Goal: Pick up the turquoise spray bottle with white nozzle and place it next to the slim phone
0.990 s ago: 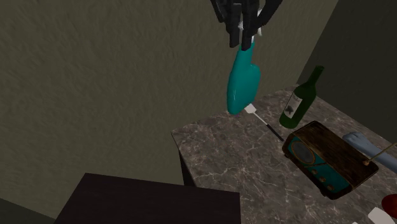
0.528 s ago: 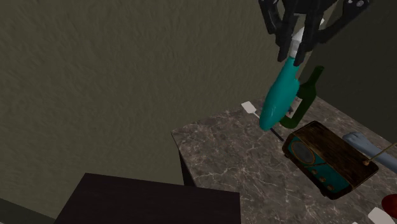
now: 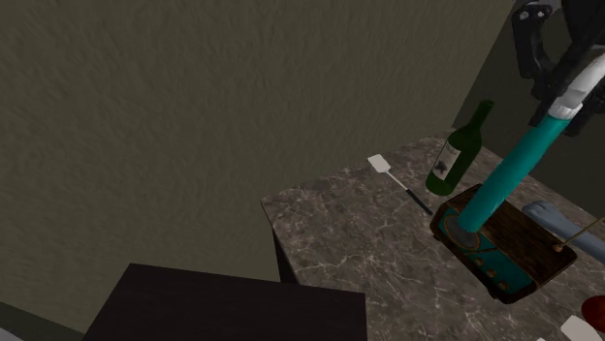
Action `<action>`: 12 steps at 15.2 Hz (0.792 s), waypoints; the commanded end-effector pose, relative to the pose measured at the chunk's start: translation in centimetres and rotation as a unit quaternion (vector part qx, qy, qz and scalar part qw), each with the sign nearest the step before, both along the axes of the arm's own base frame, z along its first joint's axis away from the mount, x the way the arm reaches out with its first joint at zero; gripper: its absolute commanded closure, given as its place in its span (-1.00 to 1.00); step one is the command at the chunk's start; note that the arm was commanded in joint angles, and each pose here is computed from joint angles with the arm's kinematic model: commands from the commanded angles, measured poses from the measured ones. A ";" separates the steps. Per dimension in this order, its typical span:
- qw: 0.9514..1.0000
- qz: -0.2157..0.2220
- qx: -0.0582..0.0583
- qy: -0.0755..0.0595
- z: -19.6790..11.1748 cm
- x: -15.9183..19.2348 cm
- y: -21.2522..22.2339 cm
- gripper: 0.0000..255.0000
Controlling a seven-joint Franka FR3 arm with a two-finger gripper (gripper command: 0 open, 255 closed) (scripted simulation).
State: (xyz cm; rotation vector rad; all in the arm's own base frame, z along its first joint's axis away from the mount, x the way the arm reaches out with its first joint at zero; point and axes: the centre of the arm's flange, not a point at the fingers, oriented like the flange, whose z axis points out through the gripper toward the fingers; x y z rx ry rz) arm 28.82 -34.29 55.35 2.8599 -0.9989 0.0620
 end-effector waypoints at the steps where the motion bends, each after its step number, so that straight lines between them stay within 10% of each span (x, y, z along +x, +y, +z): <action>1: 1.000 0.001 0.000 0.000 0.1 -1.7 -2.4 1.00; 12: 1.000 0.001 0.000 0.000 -4.1 -3.6 -5.8 1.00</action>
